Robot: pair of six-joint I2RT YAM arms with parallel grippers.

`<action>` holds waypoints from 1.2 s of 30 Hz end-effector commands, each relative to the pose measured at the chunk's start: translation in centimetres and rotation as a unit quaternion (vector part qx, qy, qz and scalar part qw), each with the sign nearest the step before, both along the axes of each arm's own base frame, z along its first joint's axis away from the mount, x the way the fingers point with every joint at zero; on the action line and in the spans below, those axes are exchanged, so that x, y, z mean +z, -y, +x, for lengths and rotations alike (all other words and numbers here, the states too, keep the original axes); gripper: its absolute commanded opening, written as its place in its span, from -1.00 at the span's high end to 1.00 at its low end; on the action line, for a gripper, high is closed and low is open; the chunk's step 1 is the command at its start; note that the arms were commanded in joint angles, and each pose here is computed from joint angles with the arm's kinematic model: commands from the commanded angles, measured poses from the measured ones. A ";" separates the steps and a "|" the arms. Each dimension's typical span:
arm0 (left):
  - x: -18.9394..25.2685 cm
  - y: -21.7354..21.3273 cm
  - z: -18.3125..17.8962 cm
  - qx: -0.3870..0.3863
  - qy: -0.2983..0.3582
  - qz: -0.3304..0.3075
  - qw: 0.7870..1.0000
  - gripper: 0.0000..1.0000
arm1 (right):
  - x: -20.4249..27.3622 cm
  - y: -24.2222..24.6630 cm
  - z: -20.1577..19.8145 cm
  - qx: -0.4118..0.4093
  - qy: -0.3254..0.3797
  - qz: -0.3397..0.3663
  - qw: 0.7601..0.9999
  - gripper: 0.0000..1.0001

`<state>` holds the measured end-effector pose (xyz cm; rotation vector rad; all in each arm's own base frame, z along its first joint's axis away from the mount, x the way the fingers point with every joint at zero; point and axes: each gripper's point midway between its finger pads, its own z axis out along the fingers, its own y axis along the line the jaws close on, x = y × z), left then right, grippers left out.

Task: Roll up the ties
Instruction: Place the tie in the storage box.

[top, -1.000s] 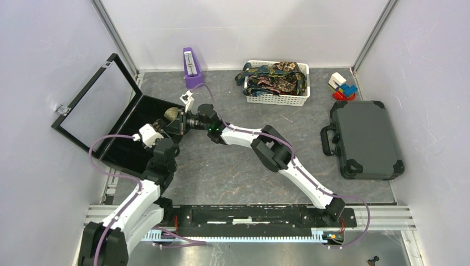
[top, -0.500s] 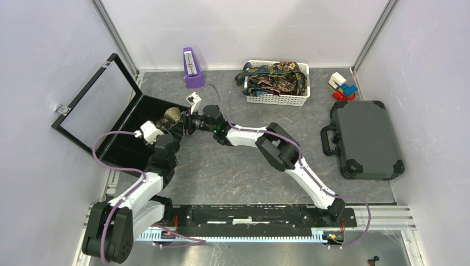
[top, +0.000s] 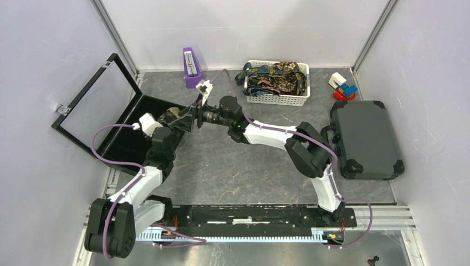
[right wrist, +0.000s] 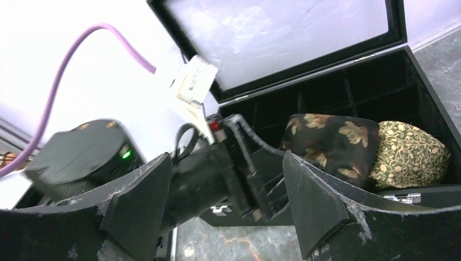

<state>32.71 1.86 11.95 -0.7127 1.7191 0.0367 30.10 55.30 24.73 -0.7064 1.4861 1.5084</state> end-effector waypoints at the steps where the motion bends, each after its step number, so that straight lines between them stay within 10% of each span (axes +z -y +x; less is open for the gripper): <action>1: 2.5 -0.1 1.5 -0.006 0.025 0.003 1.000 -0.08 | 3.1 2.7 -1.8 0.009 0.035 0.026 0.999 -0.64; 18: 2.2 -0.6 4.2 -0.009 0.032 -0.011 0.999 -0.02 | 1.1 8.3 -4.7 0.009 0.009 0.025 1.000 -0.63; 36: -4.4 0.7 4.4 -0.034 -0.158 -0.058 0.985 -0.15 | -0.4 10.6 -5.5 0.020 -0.022 0.039 0.999 -0.61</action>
